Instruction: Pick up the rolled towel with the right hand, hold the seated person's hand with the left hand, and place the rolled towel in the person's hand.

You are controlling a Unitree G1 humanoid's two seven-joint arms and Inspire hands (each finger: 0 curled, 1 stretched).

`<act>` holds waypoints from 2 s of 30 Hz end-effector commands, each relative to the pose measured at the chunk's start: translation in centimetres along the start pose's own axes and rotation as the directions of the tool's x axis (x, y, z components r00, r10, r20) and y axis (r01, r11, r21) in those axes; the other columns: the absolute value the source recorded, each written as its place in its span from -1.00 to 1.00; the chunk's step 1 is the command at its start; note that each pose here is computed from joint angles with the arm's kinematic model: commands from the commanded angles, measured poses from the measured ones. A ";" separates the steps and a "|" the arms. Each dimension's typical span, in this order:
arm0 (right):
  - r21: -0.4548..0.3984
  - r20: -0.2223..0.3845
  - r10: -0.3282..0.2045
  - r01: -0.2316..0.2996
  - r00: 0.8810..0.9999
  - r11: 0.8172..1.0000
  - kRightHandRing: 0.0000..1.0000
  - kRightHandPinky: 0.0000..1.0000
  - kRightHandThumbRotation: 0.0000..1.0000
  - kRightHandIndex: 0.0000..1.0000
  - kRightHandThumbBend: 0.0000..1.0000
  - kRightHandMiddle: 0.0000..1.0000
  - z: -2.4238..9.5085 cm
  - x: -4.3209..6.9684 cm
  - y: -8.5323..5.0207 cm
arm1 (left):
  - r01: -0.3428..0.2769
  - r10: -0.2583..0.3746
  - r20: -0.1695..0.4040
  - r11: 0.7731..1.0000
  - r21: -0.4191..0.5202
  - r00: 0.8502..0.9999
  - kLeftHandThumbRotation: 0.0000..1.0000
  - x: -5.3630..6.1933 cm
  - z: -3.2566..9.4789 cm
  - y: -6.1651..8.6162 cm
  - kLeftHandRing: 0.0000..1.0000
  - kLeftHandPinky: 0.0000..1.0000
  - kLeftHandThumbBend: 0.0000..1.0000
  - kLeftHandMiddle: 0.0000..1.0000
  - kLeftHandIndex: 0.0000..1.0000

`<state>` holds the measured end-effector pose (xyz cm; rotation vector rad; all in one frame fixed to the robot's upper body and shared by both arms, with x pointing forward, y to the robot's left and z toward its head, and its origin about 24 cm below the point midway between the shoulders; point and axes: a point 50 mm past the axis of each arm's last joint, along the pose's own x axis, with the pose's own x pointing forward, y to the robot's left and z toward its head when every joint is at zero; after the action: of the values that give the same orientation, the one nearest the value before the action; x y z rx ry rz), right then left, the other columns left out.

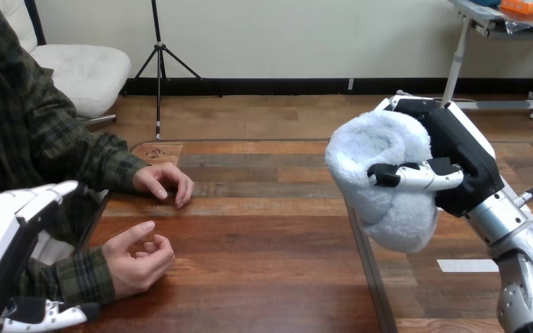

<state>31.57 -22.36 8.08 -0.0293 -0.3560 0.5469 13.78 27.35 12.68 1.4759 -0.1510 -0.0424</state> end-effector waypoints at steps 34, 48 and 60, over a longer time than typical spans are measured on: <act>-0.061 0.294 0.074 -0.059 0.953 0.996 -0.60 -0.73 -1.00 -0.42 0.54 -0.49 6.1 -0.1 -0.3 | 0.167 -0.166 -0.036 0.985 0.032 0.985 -0.60 4.5 -3.8 -5.1 0.36 0.16 1.00 0.50 0.54; -0.041 0.336 0.097 -0.088 0.937 0.995 -0.59 -0.71 -1.00 -0.45 0.58 -0.50 7.2 -0.7 0.1 | 0.204 -0.203 -0.050 0.979 0.012 0.978 -0.68 5.5 -4.2 -6.6 0.35 0.15 1.00 0.49 0.52; -0.045 0.355 0.101 -0.091 0.929 0.995 -0.58 -0.70 -1.00 -0.47 0.59 -0.50 8.0 -1.2 0.5 | 0.209 -0.208 -0.062 0.978 0.011 0.976 -0.70 6.3 -4.6 -8.1 0.34 0.15 1.00 0.47 0.50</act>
<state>27.92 -22.78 12.79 0.0375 -0.6173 0.6522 19.57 30.03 4.14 1.4687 0.0959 -0.1905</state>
